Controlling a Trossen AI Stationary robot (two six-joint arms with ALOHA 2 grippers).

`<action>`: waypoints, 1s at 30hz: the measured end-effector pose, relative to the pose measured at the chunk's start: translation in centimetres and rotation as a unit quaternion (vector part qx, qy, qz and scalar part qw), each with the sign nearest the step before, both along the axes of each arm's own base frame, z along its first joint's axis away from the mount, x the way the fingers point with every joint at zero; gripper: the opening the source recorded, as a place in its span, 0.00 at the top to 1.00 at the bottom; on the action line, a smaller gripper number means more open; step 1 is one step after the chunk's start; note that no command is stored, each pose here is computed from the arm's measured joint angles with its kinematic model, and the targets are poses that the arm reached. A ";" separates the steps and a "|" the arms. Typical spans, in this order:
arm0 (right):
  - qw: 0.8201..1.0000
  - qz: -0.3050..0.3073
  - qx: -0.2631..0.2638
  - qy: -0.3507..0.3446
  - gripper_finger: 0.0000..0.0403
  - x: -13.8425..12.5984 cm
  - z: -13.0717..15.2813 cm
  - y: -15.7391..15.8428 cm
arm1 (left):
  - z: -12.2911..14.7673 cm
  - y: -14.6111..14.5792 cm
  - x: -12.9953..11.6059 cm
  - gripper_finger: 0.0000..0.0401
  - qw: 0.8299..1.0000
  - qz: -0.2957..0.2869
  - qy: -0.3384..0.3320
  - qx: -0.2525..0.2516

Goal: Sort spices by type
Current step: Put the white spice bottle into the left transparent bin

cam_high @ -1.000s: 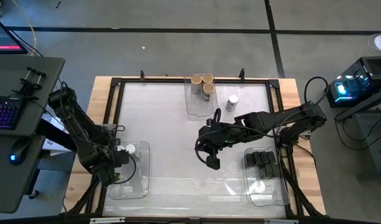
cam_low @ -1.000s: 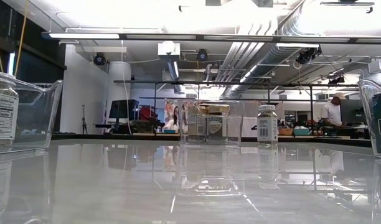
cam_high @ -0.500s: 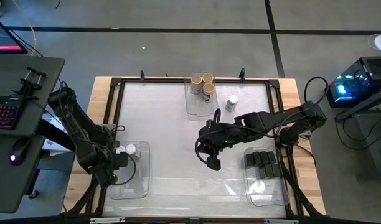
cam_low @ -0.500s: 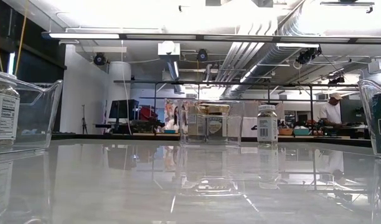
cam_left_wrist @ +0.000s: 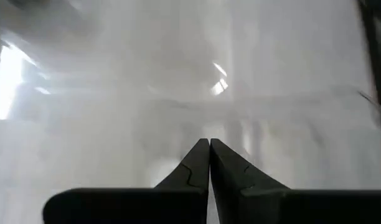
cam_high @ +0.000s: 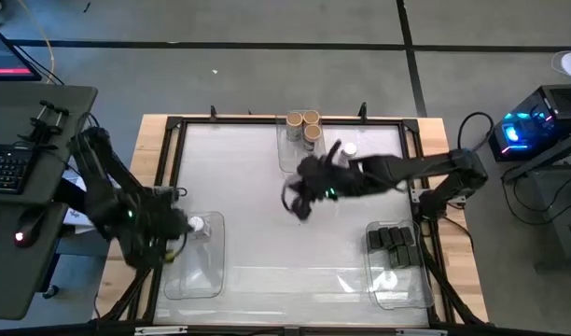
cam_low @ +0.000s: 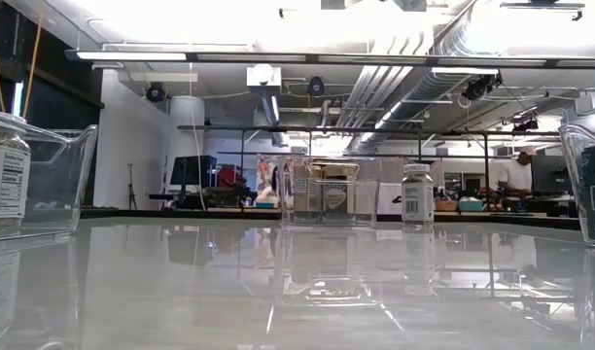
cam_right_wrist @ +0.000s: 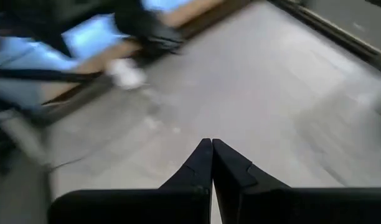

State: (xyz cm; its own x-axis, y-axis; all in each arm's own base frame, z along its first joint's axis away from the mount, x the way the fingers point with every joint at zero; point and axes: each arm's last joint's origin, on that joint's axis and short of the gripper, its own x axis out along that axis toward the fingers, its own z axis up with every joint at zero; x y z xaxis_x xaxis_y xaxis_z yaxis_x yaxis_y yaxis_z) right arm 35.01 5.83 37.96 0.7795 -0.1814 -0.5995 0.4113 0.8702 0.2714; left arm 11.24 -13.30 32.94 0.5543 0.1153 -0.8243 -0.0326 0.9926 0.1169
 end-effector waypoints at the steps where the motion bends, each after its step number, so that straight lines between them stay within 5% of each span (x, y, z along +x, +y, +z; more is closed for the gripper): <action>1: 1.000 -0.023 0.002 0.013 1.00 0.0 -0.2 -1.1 | 0.4 0.9 0.1 1.00 1.000 0.005 -0.018 0.012; 5: 0.992 -0.064 0.011 0.104 1.00 -0.9 -1.4 -6.1 | 1.4 4.6 0.4 1.00 0.991 0.048 -0.114 0.040; 9: 0.979 -0.109 0.021 0.168 1.00 -2.9 -1.6 -11.7 | 1.5 7.3 1.1 1.00 0.967 0.094 -0.236 -0.024; 16: 0.970 -0.071 0.050 0.227 1.00 -5.4 -3.1 -18.1 | -1.7 8.7 3.5 1.00 0.880 0.121 -0.422 -0.184; 21: 0.957 -0.027 0.068 0.279 1.00 -8.2 -6.9 -19.9 | -3.3 9.2 5.3 1.00 0.830 0.172 -0.483 -0.219; 30: 0.959 -0.094 0.069 0.258 1.00 -14.0 -10.6 -22.2 | -1.5 11.6 7.1 1.00 0.799 0.257 -0.514 -0.175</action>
State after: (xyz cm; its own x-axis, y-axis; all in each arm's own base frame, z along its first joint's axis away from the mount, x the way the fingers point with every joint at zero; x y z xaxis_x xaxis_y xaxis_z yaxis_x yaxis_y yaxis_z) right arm 20.96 -16.39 27.32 0.3335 -0.1805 -0.9253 0.6677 0.7382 0.0966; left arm 18.35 -1.71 31.48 0.9133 0.4072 0.0060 -0.3459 0.7836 -0.5161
